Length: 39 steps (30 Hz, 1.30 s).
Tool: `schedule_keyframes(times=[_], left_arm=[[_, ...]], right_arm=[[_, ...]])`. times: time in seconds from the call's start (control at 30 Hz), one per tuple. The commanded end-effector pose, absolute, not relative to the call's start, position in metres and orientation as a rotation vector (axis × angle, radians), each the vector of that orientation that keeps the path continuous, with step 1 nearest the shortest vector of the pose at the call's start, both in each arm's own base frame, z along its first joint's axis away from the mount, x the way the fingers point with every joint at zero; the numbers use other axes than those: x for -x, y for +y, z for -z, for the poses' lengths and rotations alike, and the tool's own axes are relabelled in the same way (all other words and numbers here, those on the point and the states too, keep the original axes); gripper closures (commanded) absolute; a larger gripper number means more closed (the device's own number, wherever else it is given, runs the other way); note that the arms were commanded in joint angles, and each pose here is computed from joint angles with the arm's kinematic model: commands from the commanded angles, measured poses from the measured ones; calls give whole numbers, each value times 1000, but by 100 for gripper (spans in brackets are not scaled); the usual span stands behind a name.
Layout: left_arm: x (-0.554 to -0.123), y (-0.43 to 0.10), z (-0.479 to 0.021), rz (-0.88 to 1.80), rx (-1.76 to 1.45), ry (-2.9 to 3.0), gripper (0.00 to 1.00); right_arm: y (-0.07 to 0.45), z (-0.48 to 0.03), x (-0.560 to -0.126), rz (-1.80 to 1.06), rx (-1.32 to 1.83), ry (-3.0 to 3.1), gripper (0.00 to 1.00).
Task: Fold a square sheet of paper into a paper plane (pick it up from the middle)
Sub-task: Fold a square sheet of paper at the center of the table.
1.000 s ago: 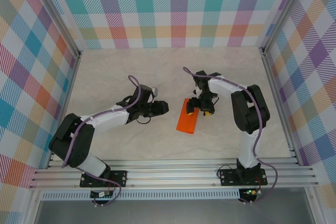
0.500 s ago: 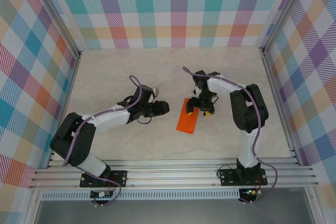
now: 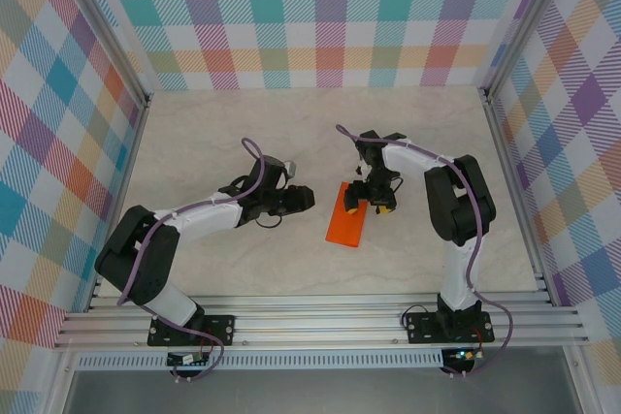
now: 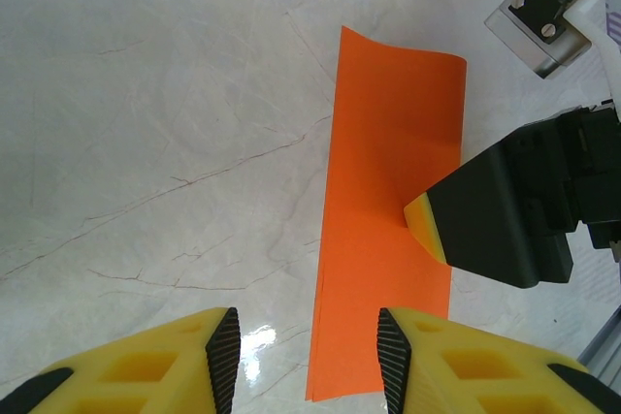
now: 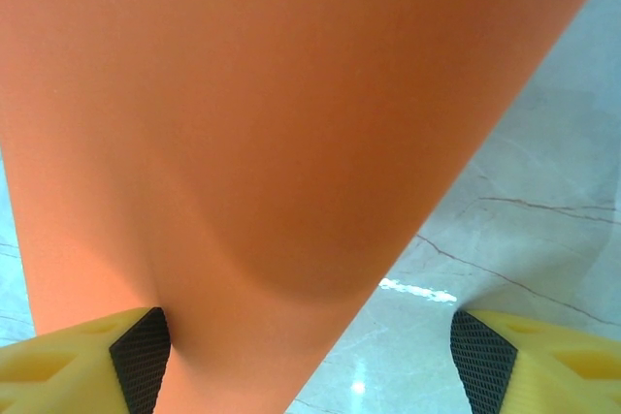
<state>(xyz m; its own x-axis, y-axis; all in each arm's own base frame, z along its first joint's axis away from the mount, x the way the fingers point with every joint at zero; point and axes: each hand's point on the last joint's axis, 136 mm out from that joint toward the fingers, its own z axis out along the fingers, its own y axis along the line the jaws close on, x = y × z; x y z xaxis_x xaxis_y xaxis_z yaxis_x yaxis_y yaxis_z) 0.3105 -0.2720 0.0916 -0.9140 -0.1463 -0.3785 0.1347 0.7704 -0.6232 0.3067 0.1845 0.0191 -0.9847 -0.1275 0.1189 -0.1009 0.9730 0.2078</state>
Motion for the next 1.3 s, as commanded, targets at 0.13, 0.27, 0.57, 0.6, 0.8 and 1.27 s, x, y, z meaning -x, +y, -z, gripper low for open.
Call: schedule_keyframes(times=[0.13, 0.27, 0.57, 0.6, 0.8, 1.27], left_arm=[[-312, -259, -101, 823, 39, 2527, 57], [-314, -248, -107, 763, 52, 2501, 56], [-319, -251, -121, 758, 11, 2473, 56], [-319, -252, -122, 758, 3, 2472, 56], [-321, -257, -127, 769, -28, 2469, 56], [-316, -268, -116, 853, -30, 2506, 56]], right_arm=[[184, -3, -303, 406, -164, -2951, 21], [180, -4, -302, 375, -143, -2952, 23], [183, -6, -304, 400, -258, -2922, 19], [184, -7, -305, 402, -261, -2923, 19], [179, -5, -310, 332, -237, -2924, 18], [180, 3, -312, 329, -118, -2919, 17]])
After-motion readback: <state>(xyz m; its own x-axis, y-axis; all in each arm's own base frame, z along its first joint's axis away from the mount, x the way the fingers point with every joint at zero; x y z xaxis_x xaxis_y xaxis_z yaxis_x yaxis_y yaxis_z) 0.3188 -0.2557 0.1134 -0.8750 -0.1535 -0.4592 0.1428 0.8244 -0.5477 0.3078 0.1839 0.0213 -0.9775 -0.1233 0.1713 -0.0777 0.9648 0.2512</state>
